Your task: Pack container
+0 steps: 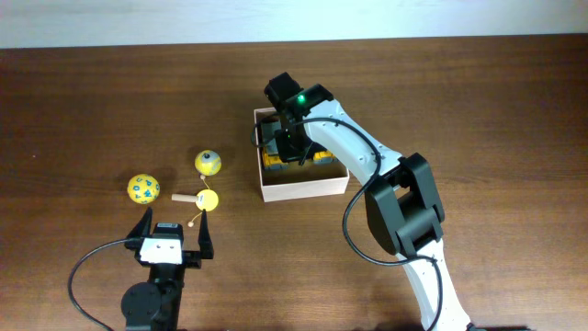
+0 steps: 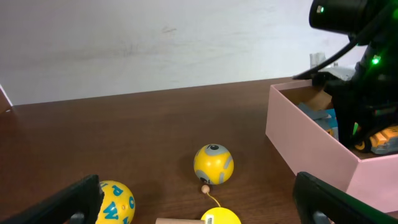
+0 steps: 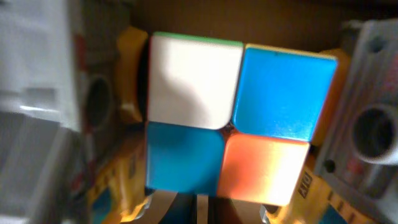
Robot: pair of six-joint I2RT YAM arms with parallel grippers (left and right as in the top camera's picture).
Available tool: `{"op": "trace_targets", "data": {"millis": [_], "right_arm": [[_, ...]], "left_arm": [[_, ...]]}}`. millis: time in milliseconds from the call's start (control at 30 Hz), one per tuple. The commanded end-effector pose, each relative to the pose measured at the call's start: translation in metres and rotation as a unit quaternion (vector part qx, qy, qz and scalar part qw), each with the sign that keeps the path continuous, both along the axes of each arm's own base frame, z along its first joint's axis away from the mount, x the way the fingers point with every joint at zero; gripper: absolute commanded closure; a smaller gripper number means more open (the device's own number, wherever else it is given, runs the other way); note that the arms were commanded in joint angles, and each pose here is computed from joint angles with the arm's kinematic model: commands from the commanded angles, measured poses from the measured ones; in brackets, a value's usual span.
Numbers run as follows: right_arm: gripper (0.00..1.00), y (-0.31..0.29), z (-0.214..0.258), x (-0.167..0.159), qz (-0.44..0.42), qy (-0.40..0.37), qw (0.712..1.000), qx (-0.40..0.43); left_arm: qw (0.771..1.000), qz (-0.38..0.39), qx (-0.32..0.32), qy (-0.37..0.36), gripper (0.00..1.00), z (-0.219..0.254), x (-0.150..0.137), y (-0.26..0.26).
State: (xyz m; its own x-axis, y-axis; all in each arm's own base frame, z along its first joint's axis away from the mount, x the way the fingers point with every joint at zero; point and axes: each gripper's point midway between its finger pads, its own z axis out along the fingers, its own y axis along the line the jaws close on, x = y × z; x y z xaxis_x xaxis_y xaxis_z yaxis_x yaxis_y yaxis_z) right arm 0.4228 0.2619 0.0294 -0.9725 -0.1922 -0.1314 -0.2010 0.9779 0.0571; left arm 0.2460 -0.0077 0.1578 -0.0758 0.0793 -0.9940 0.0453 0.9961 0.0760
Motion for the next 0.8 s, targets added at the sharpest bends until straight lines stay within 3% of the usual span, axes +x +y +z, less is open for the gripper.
{"op": "trace_targets", "data": {"millis": [0, 400, 767], "right_arm": [[0.96, -0.002, 0.022, 0.014, 0.007, -0.029, 1.0, 0.002], [0.95, 0.002, 0.095, 0.032, 0.021, -0.085, 0.996, 0.011], [0.43, -0.074, 0.192, 0.076, -0.068, -0.191, 0.979, -0.007]], "left_arm": [[1.0, 0.0, 0.002, 0.003, 0.01, -0.003, 0.0, 0.0], [1.0, 0.0, 0.002, 0.003, 0.01, -0.003, 0.0, 0.0], [1.0, 0.0, 0.002, 0.003, 0.01, -0.003, 0.0, 0.0]]}}
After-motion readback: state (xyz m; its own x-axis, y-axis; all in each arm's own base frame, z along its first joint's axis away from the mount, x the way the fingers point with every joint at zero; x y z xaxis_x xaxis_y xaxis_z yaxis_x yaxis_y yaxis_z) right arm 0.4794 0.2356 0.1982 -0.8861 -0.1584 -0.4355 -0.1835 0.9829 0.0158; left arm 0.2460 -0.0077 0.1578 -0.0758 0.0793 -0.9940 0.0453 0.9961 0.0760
